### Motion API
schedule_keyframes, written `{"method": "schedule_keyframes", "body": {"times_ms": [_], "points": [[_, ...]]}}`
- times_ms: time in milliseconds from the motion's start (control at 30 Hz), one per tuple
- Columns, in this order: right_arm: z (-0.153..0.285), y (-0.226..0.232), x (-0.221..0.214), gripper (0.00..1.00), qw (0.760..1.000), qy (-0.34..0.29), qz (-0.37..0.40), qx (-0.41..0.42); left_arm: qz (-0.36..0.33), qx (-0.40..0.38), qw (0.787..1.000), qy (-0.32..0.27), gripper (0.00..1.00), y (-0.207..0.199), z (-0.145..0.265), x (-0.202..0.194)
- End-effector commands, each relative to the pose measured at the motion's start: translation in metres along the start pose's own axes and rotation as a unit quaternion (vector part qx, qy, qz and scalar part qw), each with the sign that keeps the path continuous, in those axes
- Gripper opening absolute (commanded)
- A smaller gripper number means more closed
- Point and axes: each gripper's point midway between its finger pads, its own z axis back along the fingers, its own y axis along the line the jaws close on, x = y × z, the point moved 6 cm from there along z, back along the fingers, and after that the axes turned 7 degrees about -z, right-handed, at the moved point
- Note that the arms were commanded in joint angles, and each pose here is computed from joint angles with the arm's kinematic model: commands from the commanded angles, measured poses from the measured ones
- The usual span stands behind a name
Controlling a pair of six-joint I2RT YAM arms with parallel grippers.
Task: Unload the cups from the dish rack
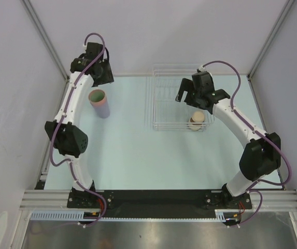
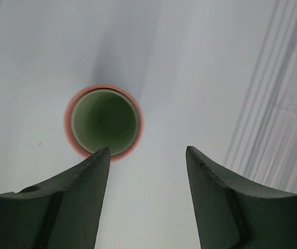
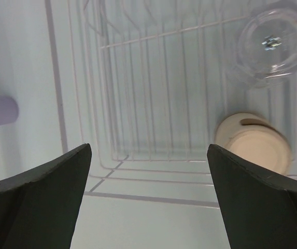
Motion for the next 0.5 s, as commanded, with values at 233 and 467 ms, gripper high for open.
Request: {"method": "schedule_keyframes", "body": {"times_ms": [233, 467], "points": [[0.004, -0.032, 0.038, 1.0, 0.978, -0.11, 0.091, -0.153, 0.049, -0.388, 0.902, -0.18, 0.66, -0.068, 0.152, -0.001], [-0.022, -0.035, 0.047, 1.0, 0.972, -0.115, 0.097, -0.18, -0.029, -0.443, 0.883, -0.151, 0.66, -0.115, 0.169, -0.069]]}}
